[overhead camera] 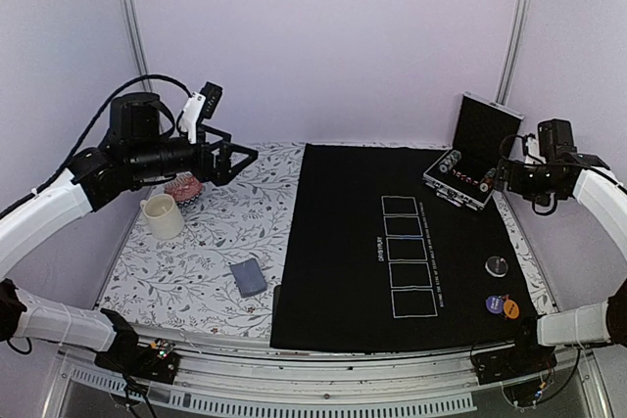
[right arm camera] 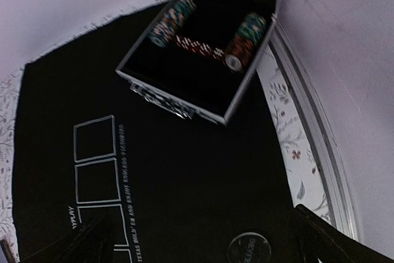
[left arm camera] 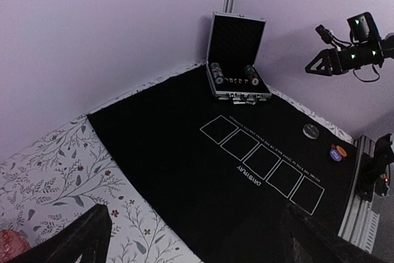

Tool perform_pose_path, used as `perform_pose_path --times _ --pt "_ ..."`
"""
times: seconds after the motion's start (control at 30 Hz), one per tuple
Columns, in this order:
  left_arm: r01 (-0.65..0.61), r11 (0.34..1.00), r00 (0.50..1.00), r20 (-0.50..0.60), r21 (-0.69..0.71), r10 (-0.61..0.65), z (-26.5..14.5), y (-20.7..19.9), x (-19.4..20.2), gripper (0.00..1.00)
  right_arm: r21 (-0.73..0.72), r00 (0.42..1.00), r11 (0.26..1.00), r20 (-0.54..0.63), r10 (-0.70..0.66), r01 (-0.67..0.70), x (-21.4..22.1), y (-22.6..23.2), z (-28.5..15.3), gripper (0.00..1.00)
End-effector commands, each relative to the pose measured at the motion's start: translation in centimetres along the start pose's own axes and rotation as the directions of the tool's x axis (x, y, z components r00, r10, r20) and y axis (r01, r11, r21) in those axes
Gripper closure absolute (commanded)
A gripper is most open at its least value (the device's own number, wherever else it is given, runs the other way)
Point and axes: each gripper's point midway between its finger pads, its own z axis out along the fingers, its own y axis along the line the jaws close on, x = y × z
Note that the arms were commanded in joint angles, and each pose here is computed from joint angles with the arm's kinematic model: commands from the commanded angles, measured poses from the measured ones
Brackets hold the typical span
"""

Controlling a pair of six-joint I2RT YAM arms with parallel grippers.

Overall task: Distribute texas hold em gaming equipment
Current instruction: Pick up the dealer button from the poker table mat.

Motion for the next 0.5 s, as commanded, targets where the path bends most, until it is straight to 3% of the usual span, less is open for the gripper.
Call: perform_pose_path --times 0.0,0.1,0.23,0.47 --pt "0.004 0.998 0.976 -0.216 0.055 0.008 0.6 -1.1 6.3 0.02 0.239 0.964 0.971 -0.250 0.089 -0.027 6.3 -4.2 0.8 0.01" --pt "0.000 0.998 0.975 -0.222 0.058 0.013 0.5 -1.2 7.2 0.02 0.220 0.926 0.974 -0.354 0.133 -0.055 9.0 -3.8 2.6 0.01" --pt "-0.024 0.998 0.977 -0.209 0.062 0.036 0.1 -1.3 8.0 0.02 0.248 0.832 0.966 -0.518 0.198 -0.075 14.3 -4.2 4.6 0.01" --pt "-0.060 0.997 0.986 -0.154 0.057 0.068 -0.8 -1.3 8.1 0.02 0.279 0.767 0.957 -0.595 0.239 -0.083 18.1 -4.9 6.0 0.01"
